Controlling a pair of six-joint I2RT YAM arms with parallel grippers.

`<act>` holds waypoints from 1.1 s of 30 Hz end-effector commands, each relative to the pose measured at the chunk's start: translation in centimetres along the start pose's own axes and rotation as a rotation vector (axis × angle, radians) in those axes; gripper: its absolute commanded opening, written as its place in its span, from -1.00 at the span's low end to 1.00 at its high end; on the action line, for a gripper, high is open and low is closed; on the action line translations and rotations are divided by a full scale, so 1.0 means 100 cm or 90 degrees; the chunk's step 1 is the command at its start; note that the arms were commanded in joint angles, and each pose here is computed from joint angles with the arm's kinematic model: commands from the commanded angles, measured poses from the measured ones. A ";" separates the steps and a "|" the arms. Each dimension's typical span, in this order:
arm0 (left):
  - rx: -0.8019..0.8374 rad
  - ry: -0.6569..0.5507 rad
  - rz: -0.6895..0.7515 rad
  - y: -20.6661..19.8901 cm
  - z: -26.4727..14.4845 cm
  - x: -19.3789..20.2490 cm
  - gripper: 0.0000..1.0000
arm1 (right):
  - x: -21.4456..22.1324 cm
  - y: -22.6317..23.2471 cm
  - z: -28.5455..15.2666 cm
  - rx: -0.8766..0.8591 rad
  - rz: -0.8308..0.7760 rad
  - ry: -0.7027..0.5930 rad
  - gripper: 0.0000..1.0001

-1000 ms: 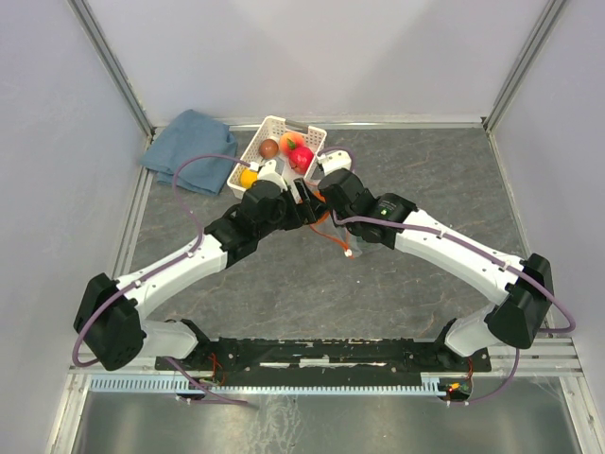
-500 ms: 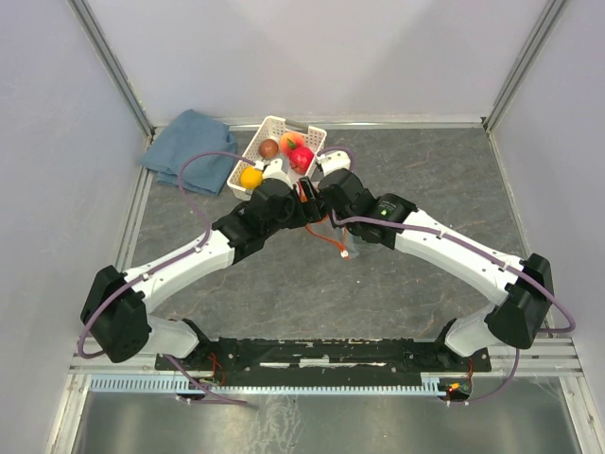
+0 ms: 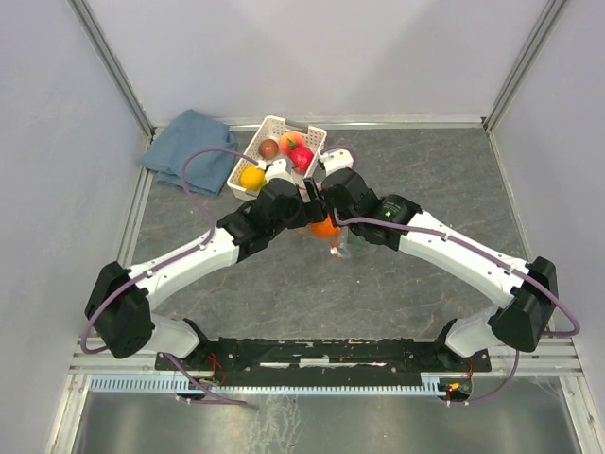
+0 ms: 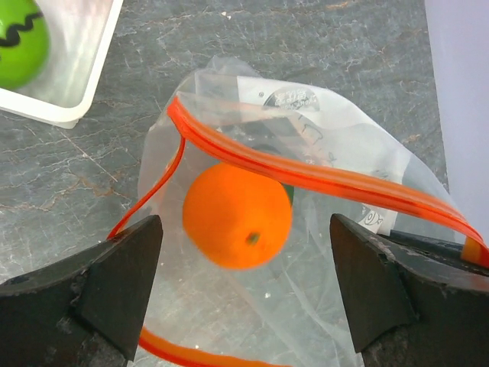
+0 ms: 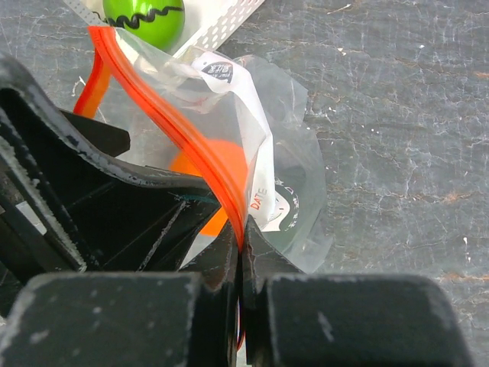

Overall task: Place the food in the zip-top bag and seal the zipper
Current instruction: Place the fake fruit in the zipper food storage bag.

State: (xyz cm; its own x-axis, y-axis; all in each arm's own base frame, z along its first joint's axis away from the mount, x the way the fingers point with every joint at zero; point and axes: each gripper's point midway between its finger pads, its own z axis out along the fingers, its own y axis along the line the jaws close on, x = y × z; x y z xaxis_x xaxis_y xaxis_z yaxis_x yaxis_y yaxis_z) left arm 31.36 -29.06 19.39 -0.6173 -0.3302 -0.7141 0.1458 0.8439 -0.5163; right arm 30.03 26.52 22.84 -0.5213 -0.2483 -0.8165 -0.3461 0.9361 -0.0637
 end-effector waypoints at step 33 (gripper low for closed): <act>-0.079 -0.053 0.036 0.060 -0.011 -0.097 0.99 | -0.019 -0.096 -0.035 0.202 -0.024 -0.027 -0.85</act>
State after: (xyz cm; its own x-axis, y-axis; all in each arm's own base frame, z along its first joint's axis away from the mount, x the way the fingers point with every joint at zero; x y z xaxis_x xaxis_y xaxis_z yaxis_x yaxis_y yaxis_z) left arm 35.90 -20.66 23.20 -0.5418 -0.3464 -0.7658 0.0497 0.8963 -0.4406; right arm 31.47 18.43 24.43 -0.5191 -0.2918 -0.8034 -0.1490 0.9564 -0.2511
